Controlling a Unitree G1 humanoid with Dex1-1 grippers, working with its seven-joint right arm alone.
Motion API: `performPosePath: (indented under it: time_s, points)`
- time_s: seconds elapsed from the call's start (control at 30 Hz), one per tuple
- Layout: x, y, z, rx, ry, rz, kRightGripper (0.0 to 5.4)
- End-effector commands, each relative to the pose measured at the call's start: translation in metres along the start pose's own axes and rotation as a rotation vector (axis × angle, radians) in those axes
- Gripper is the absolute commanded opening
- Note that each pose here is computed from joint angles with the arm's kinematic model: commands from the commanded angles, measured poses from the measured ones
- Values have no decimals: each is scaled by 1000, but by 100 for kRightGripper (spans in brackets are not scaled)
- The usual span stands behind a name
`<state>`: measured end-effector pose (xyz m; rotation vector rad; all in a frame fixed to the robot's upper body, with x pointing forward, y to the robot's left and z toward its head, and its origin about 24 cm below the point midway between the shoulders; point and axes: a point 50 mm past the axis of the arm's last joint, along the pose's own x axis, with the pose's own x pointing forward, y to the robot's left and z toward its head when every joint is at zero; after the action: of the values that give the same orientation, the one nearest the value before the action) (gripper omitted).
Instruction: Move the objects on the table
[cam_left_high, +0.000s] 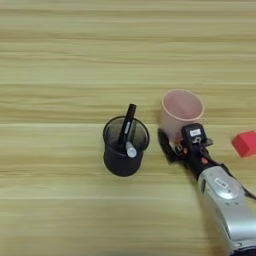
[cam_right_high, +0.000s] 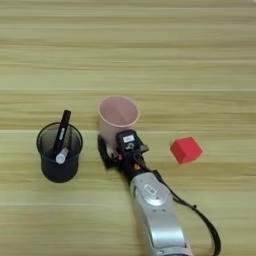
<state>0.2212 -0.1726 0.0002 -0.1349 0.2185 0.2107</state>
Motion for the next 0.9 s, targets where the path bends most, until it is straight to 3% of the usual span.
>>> performPosePath:
  time_s: [0.03,0.9]
  points:
    - [-21,-4,-33,15,168,-33,368]
    - [-41,6,-39,104,196,-25,368]
